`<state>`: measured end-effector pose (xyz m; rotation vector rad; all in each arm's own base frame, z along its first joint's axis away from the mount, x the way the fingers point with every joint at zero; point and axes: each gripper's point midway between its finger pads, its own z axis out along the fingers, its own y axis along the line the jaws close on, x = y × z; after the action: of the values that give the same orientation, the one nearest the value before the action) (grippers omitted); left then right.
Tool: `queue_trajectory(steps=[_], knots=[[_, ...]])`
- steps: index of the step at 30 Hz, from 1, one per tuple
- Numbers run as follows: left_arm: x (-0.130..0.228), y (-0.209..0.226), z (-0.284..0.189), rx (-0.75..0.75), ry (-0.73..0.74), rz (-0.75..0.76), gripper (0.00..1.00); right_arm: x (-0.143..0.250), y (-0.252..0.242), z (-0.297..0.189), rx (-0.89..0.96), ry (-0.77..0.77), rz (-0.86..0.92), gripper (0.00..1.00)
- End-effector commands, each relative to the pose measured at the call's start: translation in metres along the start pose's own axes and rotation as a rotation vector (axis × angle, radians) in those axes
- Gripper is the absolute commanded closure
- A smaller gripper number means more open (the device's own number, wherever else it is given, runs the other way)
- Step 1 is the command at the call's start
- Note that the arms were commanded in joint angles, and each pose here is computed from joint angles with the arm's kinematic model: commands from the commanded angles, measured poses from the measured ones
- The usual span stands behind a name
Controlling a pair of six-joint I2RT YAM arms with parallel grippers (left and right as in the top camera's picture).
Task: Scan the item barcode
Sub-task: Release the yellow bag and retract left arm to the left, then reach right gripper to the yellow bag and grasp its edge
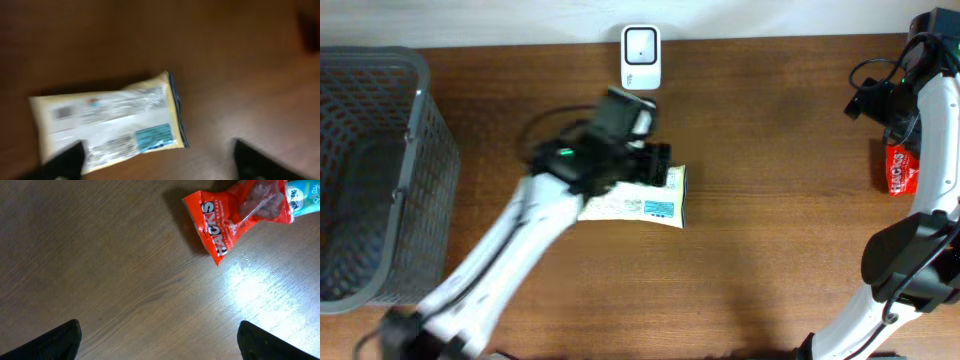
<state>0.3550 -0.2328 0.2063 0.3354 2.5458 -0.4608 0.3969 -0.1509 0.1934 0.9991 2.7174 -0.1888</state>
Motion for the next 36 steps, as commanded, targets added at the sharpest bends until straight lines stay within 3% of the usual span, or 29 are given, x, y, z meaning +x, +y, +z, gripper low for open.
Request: queue_trajectory(steps=[1, 5, 10, 16, 23, 25, 30, 36], knots=[[-0.022, 0.032, -0.072, -0.04, -0.143, -0.068, 0.01, -0.001, 0.0, 0.0, -0.001, -0.001, -0.006, 0.01], [-0.028, 0.078, -0.144, -0.094, -0.301, -0.29, 0.01, -0.001, 0.0, 0.0, -0.001, -0.001, -0.006, 0.01], [-0.023, 0.093, -0.187, -0.123, -0.399, -0.33, 0.01, -0.003, 0.001, 0.0, -0.006, -0.012, -0.004, 0.01], [-0.005, 0.113, -0.2, -0.226, -0.392, -0.375, 0.01, -0.019, 0.016, -0.001, -0.081, -0.071, 0.006, 0.01], [0.012, 0.173, -0.219, -0.36, -0.406, -0.586, 0.01, 0.028, 0.093, -0.031, -0.574, 0.186, -0.023, 0.01], [0.019, 0.181, -0.221, -0.387, -0.392, -0.609, 0.01, 0.043, 0.113, -0.041, -0.684, 0.222, -0.125, 0.01], [0.03, 0.181, -0.218, -0.396, -0.351, -0.625, 0.01, 0.09, 0.143, -0.026, -0.621, 0.246, -0.415, 0.01], [0.048, 0.179, -0.214, -0.408, -0.277, -0.643, 0.01, 0.159, 0.174, 0.013, -0.526, 0.34, -0.576, 0.01]])
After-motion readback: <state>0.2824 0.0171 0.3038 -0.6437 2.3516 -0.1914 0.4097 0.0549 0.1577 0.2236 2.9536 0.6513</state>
